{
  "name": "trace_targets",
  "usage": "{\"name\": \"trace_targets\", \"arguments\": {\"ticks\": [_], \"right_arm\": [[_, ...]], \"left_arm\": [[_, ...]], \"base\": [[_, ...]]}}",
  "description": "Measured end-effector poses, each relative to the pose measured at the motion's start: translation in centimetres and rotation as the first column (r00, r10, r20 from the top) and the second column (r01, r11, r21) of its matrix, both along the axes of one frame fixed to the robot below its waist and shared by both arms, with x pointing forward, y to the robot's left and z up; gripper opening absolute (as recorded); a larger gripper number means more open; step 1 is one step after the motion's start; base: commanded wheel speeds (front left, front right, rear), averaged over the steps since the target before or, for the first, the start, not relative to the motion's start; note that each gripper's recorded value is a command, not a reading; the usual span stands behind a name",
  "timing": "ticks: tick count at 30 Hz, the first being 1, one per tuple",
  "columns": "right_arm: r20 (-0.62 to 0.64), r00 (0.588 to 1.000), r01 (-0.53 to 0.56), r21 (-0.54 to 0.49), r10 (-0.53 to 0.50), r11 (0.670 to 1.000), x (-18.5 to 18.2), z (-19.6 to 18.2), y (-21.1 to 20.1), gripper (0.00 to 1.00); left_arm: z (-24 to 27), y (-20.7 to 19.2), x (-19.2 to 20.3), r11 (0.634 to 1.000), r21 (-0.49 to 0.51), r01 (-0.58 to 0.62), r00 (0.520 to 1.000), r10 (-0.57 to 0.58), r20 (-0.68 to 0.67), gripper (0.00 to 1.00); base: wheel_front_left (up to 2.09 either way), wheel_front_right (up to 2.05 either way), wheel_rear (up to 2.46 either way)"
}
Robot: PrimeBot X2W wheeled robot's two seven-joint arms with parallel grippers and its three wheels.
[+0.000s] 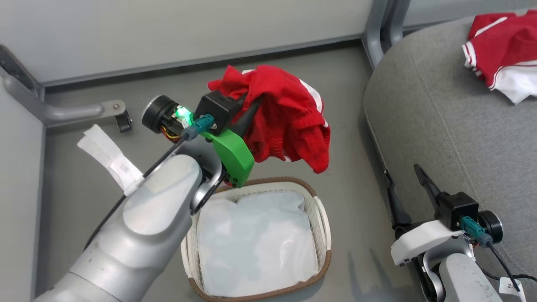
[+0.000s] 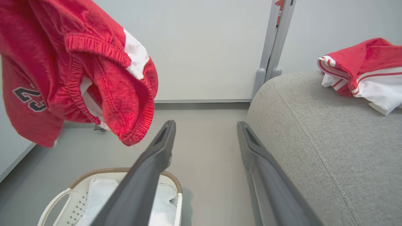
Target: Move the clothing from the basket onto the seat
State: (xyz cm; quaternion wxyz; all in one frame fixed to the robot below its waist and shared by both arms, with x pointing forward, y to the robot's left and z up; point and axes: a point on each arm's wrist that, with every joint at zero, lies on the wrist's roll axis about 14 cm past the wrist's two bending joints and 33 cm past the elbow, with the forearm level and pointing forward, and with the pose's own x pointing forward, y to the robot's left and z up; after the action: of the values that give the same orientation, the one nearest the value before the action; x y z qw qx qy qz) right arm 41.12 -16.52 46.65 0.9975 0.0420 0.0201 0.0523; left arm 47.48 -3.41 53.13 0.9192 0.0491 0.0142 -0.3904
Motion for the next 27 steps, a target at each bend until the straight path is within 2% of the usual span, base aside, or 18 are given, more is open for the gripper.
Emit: {"name": "trace_targets", "arguments": {"ticks": [8,12,17,27], "right_arm": [[0.144,0.988,-0.055,-0.004,0.055,0.998,-1.3,5.3,1.9,1.00],[0.191,0.978,-0.083,-0.011,0.083,0.997,-1.8,7.0,2.8,1.00],[0.233,0.966,-0.114,-0.021,0.115,0.993,-1.9,8.6,3.9,1.00],[0.298,0.933,-0.202,-0.024,0.200,0.979,-2.2,10.9,6.8,1.00]], "left_arm": [[10.9,2.7,-1.3,0.999,-0.026,-0.036,0.975,0.041,0.218,0.00],[14.0,3.3,-2.4,0.998,-0.042,-0.044,0.960,0.054,0.275,0.00],[15.7,3.7,-3.3,0.998,-0.045,-0.050,0.950,0.062,0.307,0.00],[15.6,3.7,-4.5,0.998,-0.046,-0.049,0.949,0.061,0.309,0.00]], "base": [[0.00,0.00,0.00],[0.00,0.00,0.00],[0.00,0.00,0.00],[0.00,0.00,0.00]]}}
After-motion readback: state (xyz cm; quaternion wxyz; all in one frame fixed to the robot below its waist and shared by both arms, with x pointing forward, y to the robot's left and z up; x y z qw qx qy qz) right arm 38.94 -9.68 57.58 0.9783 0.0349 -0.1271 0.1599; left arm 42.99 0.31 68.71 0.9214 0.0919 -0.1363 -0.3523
